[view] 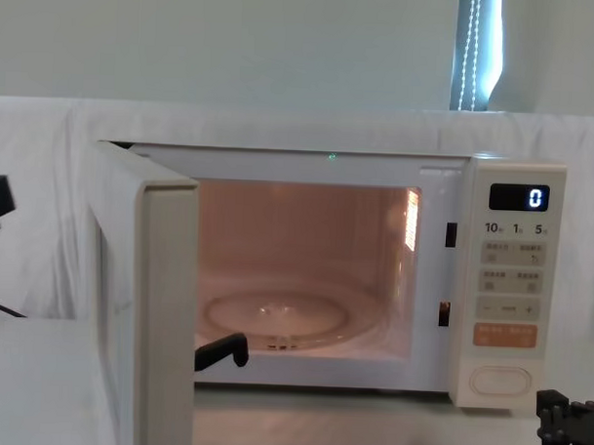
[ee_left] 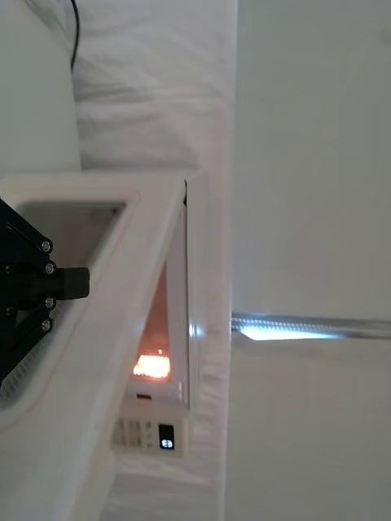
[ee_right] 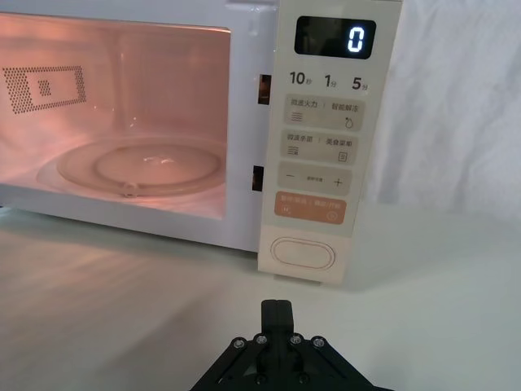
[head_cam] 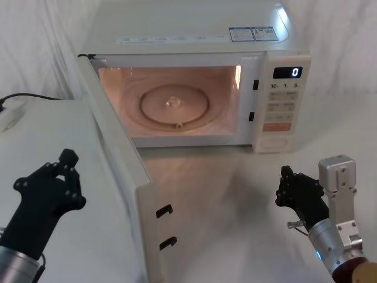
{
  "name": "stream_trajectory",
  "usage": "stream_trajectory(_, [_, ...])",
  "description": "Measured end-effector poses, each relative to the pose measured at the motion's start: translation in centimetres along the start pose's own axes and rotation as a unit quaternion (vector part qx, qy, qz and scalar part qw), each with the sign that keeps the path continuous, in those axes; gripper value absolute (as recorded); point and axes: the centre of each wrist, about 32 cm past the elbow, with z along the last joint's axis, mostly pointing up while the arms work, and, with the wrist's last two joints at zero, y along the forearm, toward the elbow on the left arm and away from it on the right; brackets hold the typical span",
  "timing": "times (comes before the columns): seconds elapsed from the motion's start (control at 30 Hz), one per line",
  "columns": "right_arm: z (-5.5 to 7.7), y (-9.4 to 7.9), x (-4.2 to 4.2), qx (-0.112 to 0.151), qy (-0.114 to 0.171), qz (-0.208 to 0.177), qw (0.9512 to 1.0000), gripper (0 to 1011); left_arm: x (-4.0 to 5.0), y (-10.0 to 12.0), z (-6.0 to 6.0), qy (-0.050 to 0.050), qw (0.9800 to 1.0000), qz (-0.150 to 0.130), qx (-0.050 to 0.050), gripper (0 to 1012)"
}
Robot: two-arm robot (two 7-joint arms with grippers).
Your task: Press the button to open the microwave door with one hand; close the microwave door with the other hand.
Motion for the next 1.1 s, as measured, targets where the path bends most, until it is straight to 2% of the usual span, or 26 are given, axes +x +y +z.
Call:
stream_trajectory(0.2, [0.0,0.0,0.00,0.000,0.000,0.000,1.0000,0,-0.32,-0.6,0.1,-0.001,0.9999,-0.017,-0.003,0])
stream_trajectory(0.4, [0.0,0.0,0.00,0.000,0.000,0.000,1.0000,0,-0.58,-1.5,-0.1,-0.001,0.9995,-0.031,0.002,0])
stream_trajectory(0.63, [0.0,0.0,0.00,0.000,0.000,0.000,1.0000,0,-0.82,-2.4,-0.3,-0.003,0.9993,-0.036,0.001,0])
stream_trajectory(1.1, [0.0,0.0,0.00,0.000,0.000,0.000,1.0000,0,-1.29,-4.6,-0.9,-0.018,0.9986,-0.049,-0.004,0])
